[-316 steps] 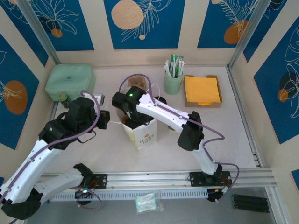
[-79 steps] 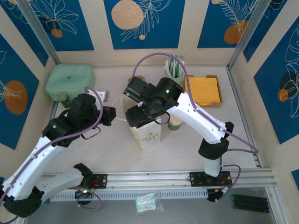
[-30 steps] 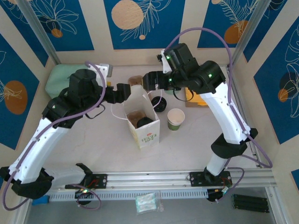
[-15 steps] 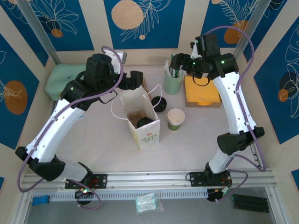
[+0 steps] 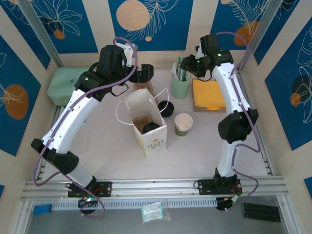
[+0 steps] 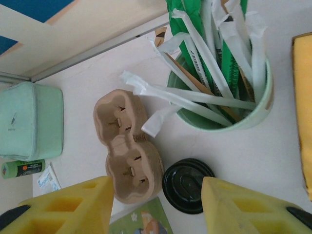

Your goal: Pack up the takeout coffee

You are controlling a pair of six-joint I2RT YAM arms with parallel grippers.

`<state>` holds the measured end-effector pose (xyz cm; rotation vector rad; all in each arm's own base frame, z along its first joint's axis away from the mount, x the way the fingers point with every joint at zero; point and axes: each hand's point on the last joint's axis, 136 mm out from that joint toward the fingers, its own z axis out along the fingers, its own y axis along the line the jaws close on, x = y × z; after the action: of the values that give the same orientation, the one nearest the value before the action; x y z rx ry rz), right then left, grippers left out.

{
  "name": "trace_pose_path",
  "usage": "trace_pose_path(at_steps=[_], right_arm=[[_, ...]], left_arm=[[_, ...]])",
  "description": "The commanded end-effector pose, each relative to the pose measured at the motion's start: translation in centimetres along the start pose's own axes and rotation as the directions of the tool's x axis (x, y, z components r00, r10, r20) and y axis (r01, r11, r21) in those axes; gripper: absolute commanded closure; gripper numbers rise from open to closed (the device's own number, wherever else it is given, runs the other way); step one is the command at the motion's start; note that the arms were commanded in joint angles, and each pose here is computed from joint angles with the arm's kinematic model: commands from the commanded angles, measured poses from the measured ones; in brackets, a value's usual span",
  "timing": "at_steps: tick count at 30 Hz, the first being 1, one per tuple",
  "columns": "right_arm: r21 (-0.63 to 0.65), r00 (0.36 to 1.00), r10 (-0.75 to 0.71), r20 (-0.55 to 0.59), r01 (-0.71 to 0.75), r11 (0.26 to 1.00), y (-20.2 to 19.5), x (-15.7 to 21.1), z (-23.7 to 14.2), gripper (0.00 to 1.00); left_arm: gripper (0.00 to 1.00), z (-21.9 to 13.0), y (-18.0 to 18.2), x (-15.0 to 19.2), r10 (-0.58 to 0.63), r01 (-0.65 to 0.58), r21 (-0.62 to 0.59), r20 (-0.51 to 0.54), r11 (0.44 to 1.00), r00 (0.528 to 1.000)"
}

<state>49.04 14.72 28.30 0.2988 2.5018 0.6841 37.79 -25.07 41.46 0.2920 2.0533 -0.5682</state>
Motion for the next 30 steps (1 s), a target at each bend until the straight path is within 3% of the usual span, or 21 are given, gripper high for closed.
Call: trace_pose_path(at_steps=[1,18,30], right_arm=[[-0.07,1.0,-0.031,0.006,0.031,0.997,2.0,-0.9,0.7,0.49],[-0.079,0.998,-0.065,0.003,0.065,0.995,2.7,-2.7,6.9,0.44],[-0.086,0.998,-0.055,0.001,0.055,0.995,2.6,-2.8,8.1,0.52]], left_arm=[[0.0,-0.4,-0.3,-1.2,0.015,-0.016,0.024,0.018,1.0,1.0],[0.01,1.3,-0.6,-1.2,0.003,-0.002,0.054,-0.008,0.999,1.0],[0.01,1.9,-0.8,-1.0,0.002,-0.001,0.069,-0.021,0.998,1.0]])
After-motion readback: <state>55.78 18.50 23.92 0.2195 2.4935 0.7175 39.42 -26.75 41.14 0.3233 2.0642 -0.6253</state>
